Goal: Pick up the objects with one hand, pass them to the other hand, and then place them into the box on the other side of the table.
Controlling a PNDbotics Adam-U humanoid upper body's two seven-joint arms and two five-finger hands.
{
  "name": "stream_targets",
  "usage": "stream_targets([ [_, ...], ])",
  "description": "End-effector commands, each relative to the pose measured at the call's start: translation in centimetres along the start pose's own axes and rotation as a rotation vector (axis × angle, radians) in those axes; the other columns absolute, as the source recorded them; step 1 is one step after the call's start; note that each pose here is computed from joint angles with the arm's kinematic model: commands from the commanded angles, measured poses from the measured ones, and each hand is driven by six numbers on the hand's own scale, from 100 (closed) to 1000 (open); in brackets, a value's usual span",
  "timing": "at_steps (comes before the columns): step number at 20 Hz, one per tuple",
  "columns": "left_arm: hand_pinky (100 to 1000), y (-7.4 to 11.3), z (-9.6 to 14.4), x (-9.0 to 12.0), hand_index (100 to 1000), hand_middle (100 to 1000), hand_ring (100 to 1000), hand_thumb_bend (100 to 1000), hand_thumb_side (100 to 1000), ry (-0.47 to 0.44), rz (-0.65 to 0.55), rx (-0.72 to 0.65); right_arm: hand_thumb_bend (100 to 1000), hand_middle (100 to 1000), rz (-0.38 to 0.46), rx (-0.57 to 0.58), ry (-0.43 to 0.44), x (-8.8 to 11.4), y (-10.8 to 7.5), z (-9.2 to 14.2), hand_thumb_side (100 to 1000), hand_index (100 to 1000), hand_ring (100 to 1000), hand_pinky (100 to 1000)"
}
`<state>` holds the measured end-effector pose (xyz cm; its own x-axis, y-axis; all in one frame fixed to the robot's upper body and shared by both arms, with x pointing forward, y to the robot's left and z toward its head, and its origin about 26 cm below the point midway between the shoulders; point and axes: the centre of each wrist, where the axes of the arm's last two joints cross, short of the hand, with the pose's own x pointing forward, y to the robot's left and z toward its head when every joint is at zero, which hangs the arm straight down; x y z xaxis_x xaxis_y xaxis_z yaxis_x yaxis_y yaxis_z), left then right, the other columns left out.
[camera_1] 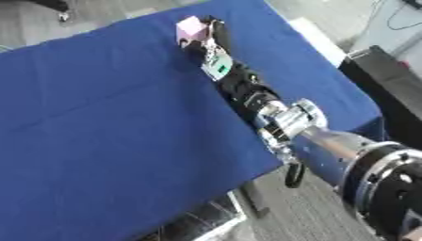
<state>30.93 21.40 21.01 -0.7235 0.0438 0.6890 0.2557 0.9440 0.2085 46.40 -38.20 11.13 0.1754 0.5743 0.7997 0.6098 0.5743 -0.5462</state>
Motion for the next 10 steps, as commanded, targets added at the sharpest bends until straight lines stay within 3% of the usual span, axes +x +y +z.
stream_targets([
  [1, 997, 0.1, 0.0, 0.6, 843, 677, 685, 409, 751, -0.007, 0.001, 0.000, 423, 503, -0.038, -0.040, -0.069, 2.0, -1.3, -0.9, 100, 439, 794, 667],
  [4, 995, -0.1, 0.6, 0.2, 840, 665, 678, 398, 768, 0.034, 0.019, 0.005, 420, 494, -0.083, -0.023, -0.142, 3.9, -1.3, -0.6, 100, 434, 786, 662],
  [7, 996, -0.3, 1.1, -0.3, 838, 662, 675, 390, 781, 0.084, 0.036, 0.013, 423, 492, -0.140, 0.019, -0.261, 7.0, -1.5, 0.3, 100, 436, 782, 667],
  [10, 996, -0.4, 1.2, -0.5, 838, 662, 675, 390, 781, 0.099, 0.040, 0.015, 423, 492, -0.156, 0.037, -0.293, 8.6, -1.9, 0.9, 100, 436, 782, 667],
])
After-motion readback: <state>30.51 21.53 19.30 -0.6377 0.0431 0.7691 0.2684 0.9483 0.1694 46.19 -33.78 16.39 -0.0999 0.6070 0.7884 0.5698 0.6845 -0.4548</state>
